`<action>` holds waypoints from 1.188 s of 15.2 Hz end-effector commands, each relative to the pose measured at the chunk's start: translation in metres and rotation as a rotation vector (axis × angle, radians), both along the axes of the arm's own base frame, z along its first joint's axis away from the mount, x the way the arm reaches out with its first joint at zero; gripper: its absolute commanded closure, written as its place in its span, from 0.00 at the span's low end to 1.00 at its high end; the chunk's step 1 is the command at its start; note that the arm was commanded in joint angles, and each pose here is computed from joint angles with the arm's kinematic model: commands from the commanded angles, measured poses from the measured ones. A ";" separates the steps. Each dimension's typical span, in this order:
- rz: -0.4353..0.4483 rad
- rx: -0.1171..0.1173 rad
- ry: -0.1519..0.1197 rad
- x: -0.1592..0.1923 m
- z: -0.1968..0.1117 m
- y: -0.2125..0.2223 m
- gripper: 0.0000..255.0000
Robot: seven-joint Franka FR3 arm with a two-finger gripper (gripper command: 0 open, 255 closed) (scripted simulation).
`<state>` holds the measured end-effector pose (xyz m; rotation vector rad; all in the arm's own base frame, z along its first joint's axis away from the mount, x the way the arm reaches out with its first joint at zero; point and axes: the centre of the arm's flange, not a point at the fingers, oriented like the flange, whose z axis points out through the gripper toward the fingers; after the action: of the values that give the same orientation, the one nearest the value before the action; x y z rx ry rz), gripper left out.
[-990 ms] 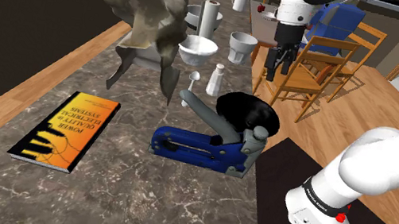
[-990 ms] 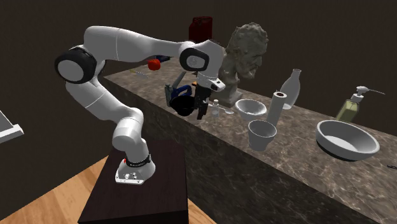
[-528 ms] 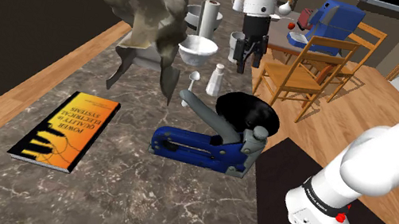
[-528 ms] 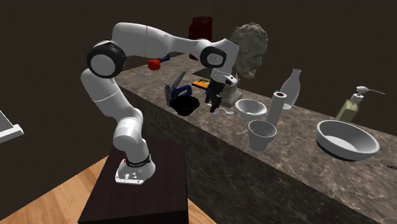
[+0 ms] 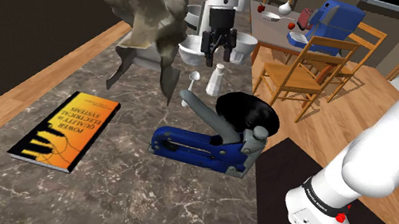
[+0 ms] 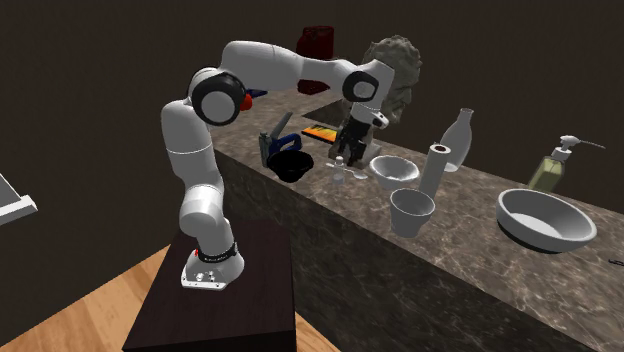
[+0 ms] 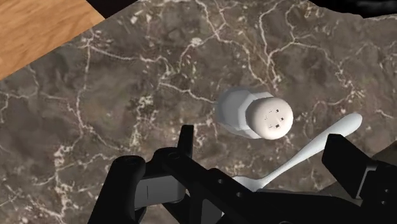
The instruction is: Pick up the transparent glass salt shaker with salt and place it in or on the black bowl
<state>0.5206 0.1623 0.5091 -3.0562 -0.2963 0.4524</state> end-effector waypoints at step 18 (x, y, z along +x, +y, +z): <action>0.003 0.002 0.002 -0.006 -0.040 0.006 1.00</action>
<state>0.5150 0.1675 0.4697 -3.0538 -0.3005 0.4548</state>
